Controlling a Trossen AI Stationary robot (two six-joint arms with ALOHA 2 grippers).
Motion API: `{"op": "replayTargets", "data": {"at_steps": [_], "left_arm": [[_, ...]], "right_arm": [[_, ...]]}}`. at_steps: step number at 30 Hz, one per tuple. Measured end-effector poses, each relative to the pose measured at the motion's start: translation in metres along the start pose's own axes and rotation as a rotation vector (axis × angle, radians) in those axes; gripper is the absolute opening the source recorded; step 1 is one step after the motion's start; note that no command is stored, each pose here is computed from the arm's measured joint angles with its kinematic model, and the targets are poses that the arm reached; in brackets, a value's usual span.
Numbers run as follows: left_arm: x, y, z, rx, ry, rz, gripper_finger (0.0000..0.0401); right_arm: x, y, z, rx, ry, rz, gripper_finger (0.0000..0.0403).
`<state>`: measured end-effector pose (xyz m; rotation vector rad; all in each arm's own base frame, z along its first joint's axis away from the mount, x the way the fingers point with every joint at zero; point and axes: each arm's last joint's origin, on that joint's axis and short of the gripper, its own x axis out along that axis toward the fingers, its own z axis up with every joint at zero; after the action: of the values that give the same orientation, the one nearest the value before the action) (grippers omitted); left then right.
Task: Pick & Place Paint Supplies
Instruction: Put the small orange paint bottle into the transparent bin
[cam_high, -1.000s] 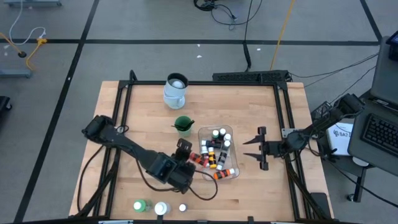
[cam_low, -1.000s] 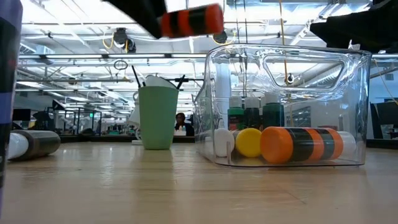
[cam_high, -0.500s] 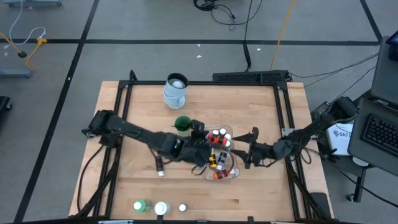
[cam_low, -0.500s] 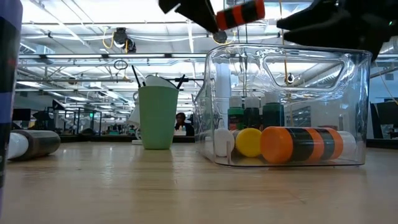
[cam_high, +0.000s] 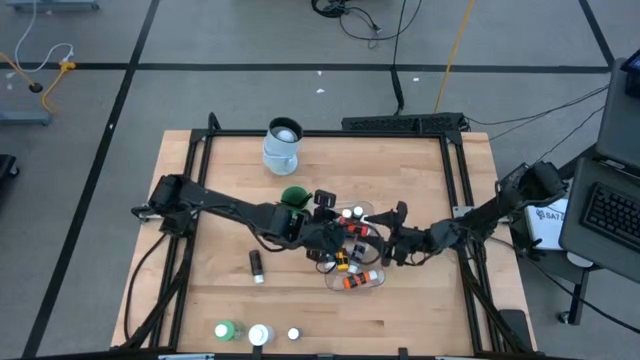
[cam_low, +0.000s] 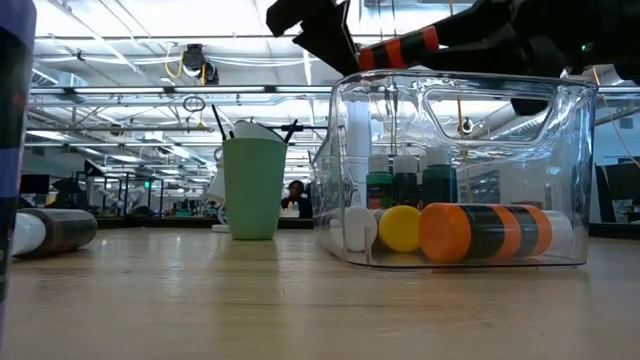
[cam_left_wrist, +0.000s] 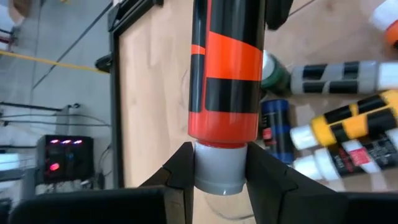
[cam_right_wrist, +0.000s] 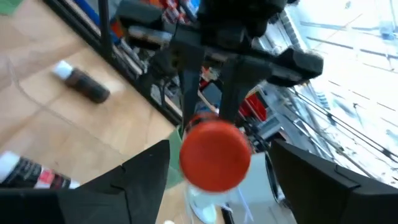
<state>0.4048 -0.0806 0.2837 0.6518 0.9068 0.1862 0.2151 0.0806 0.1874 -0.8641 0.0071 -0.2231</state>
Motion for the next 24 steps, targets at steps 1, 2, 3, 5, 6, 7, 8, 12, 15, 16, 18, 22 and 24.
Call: {"op": "replayTargets", "data": {"at_steps": [1,2,3,5,6,7,8,12,15,16,18,22,24], "left_arm": [[0.0005,0.0005,0.0002,-0.004,-0.006,-0.011,0.0094],[0.0011,0.0011,0.0001,-0.007,-0.008,-0.018,0.0094],[0.0016,0.0019,-0.0002,-0.010,-0.008,-0.021,0.0094],[0.0026,0.0035,-0.0003,-0.016,-0.010,-0.020,0.0094],[0.0030,0.0038,-0.0004,-0.014,-0.012,-0.027,0.0094],[0.0035,0.0046,-0.0007,-0.016,-0.011,-0.028,0.0094],[0.0036,0.0048,-0.0007,-0.017,-0.011,-0.029,0.0094],[0.0038,0.0049,-0.0009,-0.020,-0.011,-0.034,0.0094],[0.0038,0.0044,-0.0013,-0.018,-0.011,-0.048,0.0094],[0.0037,0.0041,-0.0013,-0.021,-0.011,-0.052,0.0094],[0.0036,0.0039,-0.0013,-0.025,-0.011,-0.053,0.0094],[0.0037,0.0038,-0.0014,-0.030,-0.008,-0.052,0.0094],[0.0037,0.0037,-0.0014,-0.029,-0.008,-0.052,0.0104]], "right_arm": [[0.0008,-0.0006,-0.0006,0.010,-0.010,0.007,0.0270],[0.0015,-0.0014,-0.0010,0.017,-0.020,0.012,0.0267],[0.0021,-0.0012,-0.0014,0.017,-0.032,0.026,0.0264],[0.0025,0.0007,-0.0023,0.004,-0.050,0.062,0.0255],[0.0024,0.0010,-0.0021,0.002,-0.060,0.070,0.0251],[0.0023,0.0008,-0.0016,0.001,-0.070,0.074,0.0247],[0.0024,0.0007,-0.0013,0.001,-0.076,0.076,0.0242],[0.0024,0.0009,-0.0023,-0.001,-0.054,0.068,0.0209],[0.0025,0.0014,-0.0023,-0.003,-0.059,0.077,0.0174],[0.0024,0.0017,-0.0021,-0.002,-0.067,0.085,0.0162],[0.0024,0.0018,-0.0021,-0.001,-0.069,0.088,0.0139],[0.0024,0.0028,-0.0030,-0.008,-0.061,0.098,0.0115],[0.0024,0.0029,-0.0031,-0.009,-0.060,0.099,0.0115]]}}
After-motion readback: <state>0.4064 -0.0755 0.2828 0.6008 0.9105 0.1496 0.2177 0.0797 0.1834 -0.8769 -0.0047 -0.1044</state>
